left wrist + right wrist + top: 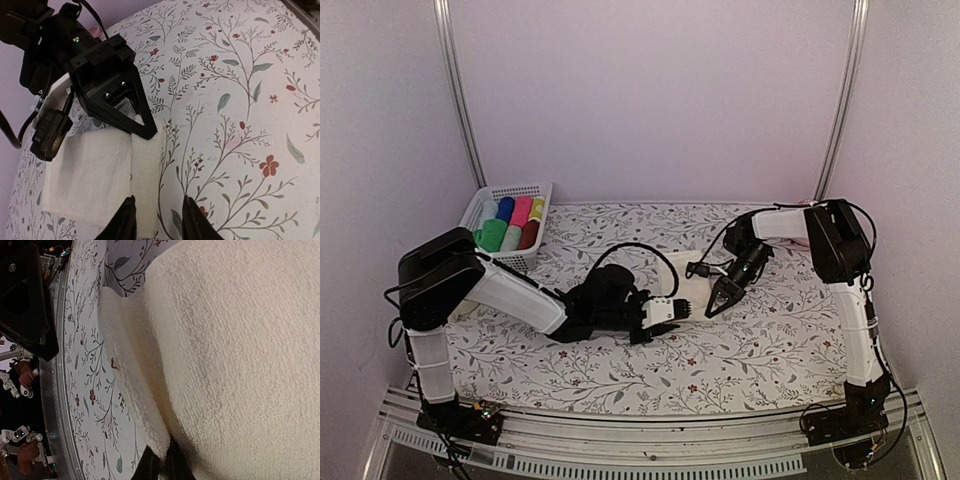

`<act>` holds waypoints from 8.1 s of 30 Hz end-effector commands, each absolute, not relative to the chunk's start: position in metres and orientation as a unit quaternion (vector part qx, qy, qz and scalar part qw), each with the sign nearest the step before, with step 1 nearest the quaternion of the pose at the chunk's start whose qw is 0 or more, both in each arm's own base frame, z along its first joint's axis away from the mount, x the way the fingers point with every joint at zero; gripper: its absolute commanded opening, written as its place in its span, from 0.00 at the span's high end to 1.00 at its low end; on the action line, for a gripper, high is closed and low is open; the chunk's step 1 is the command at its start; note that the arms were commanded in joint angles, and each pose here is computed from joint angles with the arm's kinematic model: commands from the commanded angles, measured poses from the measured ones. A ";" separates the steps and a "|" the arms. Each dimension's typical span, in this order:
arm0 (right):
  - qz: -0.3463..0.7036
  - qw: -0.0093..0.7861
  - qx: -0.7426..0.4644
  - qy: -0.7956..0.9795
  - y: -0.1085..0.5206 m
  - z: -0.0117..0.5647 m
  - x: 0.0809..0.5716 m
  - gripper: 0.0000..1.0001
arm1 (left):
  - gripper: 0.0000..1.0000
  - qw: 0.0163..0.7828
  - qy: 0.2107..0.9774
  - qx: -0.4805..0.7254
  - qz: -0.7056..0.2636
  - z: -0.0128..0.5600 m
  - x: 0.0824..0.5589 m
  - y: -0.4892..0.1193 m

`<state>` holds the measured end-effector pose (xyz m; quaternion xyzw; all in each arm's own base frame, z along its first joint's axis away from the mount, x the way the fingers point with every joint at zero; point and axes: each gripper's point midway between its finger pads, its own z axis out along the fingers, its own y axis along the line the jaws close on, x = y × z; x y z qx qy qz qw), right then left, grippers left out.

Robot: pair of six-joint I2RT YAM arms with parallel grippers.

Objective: Roll the towels
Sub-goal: Roll the towel at the center of the board.

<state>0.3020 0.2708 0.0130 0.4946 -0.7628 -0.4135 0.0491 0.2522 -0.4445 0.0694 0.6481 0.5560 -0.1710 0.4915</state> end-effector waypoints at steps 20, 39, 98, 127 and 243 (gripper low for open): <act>-0.374 0.064 0.496 -0.781 0.261 -0.017 0.309 0.97 | 0.73 0.468 0.590 0.646 -0.126 0.020 0.299 -0.460; -0.342 -0.054 0.575 -0.741 0.262 0.053 0.323 0.54 | 0.73 0.395 0.648 0.638 -0.129 -0.019 0.298 -0.453; -0.065 -0.304 0.762 -0.568 0.280 0.011 0.308 0.48 | 0.71 0.311 0.722 0.563 -0.256 -0.006 0.315 -0.440; -0.098 -0.323 0.780 -0.526 0.282 0.042 0.282 0.50 | 0.70 0.303 0.725 0.554 -0.275 -0.004 0.318 -0.436; -0.370 0.003 0.606 -0.704 0.267 0.008 0.284 0.96 | 0.69 0.358 0.670 0.590 -0.273 0.029 0.294 -0.438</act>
